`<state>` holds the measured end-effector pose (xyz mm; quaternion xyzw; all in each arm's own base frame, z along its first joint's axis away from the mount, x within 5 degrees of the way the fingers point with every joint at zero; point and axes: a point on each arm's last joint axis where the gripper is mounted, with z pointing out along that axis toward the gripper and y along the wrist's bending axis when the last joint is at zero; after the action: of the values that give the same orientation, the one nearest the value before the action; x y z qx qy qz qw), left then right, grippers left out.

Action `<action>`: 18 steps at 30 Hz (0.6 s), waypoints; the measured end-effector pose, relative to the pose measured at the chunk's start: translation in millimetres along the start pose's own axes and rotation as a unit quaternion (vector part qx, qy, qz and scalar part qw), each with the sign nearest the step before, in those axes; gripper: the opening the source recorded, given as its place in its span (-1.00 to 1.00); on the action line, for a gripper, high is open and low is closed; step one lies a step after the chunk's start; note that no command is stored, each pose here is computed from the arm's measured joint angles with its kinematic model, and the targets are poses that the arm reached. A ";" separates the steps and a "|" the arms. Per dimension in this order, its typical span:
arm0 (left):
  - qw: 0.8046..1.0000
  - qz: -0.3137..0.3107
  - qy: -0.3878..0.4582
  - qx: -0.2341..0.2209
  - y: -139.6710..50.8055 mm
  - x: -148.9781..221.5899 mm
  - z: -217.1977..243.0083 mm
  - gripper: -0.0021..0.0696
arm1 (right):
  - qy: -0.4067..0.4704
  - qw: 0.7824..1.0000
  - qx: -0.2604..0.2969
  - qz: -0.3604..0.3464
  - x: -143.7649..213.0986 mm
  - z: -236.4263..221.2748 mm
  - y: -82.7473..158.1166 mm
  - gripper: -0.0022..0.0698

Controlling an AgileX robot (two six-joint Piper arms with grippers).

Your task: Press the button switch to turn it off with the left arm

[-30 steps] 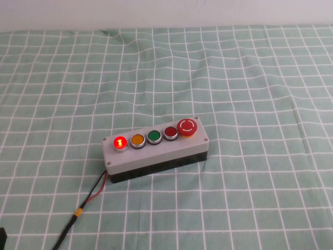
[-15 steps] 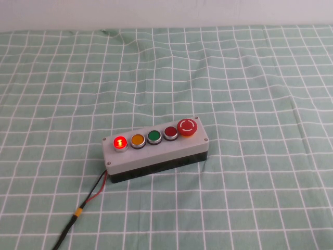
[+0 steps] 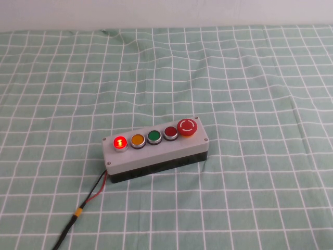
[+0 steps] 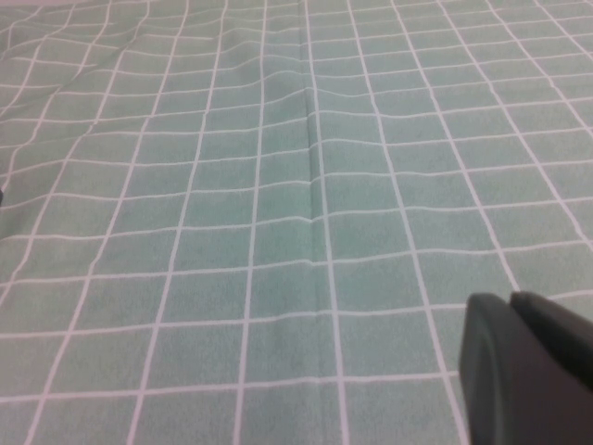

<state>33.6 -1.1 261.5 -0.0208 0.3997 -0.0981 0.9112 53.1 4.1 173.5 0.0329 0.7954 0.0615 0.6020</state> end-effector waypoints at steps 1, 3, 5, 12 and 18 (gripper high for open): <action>1.000 -0.017 -0.014 0.002 -0.8 -5.8 2.1 -0.95 | 0.000 1.000 0.000 0.000 0.0 0.0 0.0 -0.99; 0.999 -0.039 -0.034 0.007 -3.2 -19.5 8.4 -0.95 | 0.000 1.000 0.000 0.000 0.0 0.0 0.0 -0.99; 0.998 -0.036 -0.048 0.022 -8.4 -39.7 17.7 -0.95 | 0.000 1.000 0.000 0.000 0.0 0.0 0.0 -0.99; 0.997 0.025 -0.039 0.057 -26.9 -114.6 47.5 -0.95 | 0.000 1.000 0.000 0.000 0.0 0.0 0.0 -0.99; 0.997 -0.012 0.075 -0.007 -23.3 -145.7 84.5 -0.95 | 0.000 1.000 0.000 0.000 0.0 0.0 0.0 -0.99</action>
<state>-4.7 1.1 427.1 -0.0247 0.4673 -0.1079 0.8772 53.1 4.1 173.5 0.0329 0.7954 0.0615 0.6020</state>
